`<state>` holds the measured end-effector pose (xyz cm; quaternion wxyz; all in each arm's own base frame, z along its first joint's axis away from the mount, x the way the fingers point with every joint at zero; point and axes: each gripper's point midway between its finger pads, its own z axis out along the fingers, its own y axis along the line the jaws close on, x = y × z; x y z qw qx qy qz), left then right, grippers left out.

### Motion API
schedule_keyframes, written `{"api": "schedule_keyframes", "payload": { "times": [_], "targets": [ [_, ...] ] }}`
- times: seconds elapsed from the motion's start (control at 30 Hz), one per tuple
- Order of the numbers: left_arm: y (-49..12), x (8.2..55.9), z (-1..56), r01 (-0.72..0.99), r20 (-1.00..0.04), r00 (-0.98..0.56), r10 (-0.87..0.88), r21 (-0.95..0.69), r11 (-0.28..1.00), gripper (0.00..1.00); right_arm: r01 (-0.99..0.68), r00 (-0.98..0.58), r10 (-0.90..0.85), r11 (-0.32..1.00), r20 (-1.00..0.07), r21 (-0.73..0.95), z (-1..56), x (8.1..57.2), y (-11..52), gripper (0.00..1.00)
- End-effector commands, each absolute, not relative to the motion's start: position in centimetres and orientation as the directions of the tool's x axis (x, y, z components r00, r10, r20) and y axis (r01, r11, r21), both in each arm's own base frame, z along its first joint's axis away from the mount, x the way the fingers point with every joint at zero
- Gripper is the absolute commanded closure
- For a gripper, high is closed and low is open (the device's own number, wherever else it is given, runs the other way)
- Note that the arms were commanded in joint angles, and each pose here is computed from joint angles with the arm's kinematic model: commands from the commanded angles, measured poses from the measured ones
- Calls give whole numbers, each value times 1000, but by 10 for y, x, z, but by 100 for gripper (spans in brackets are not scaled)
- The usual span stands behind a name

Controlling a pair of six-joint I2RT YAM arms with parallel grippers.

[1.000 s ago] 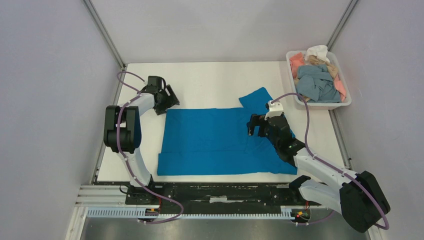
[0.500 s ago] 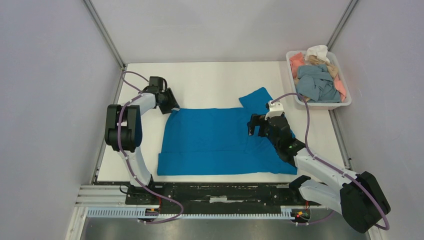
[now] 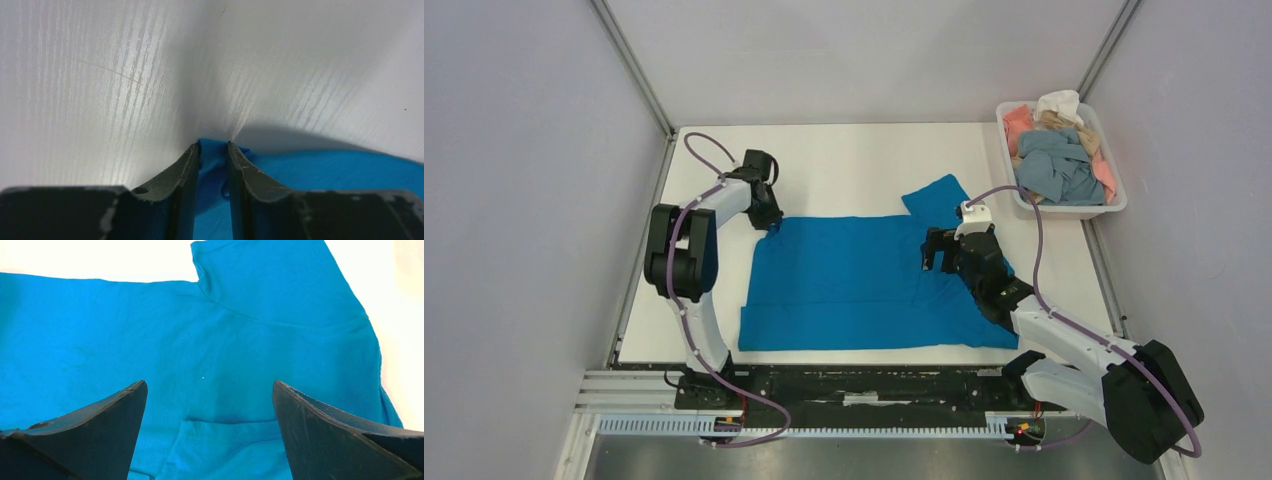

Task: Fold and stack the t-shirts
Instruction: Grab the side of the flattened tshirt furthest away from the robot with both arms

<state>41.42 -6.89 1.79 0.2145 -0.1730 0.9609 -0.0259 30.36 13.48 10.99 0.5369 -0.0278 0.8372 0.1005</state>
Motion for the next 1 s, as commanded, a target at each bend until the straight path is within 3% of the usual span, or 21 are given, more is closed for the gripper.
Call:
{"api": "schedule_keyframes", "payload": {
  "times": [0.0,0.1,0.17,0.2,0.43,0.5,0.67,0.97],
  "targets": [
    [-52,379,-15,-324,-273,-913,-302,36,945,68,-139,-386,61,983,-920,124,117,309,131,2],
    [-53,382,-15,-320,-269,-915,-299,34,947,77,-136,-383,59,983,-922,120,118,310,131,2],
    [-53,383,-15,-315,-266,-918,-294,40,948,96,-138,-380,55,984,-923,116,119,310,131,2],
    [-49,384,-15,-322,-274,-915,-296,56,945,98,-137,-380,54,984,-923,114,119,310,130,2],
    [-46,402,13,-337,-391,-870,-300,29,941,98,-131,-372,23,988,-928,77,127,316,128,2],
    [-48,406,26,-335,-430,-851,-302,1,942,98,-39,-407,65,995,-911,89,126,321,120,2],
    [-47,404,45,-339,-488,-815,-311,-32,940,98,24,-483,33,999,-875,24,138,355,121,2],
    [-43,398,61,-349,-536,-782,-318,-48,936,98,166,-563,-6,979,-827,-120,133,459,100,2]
  ]
}}
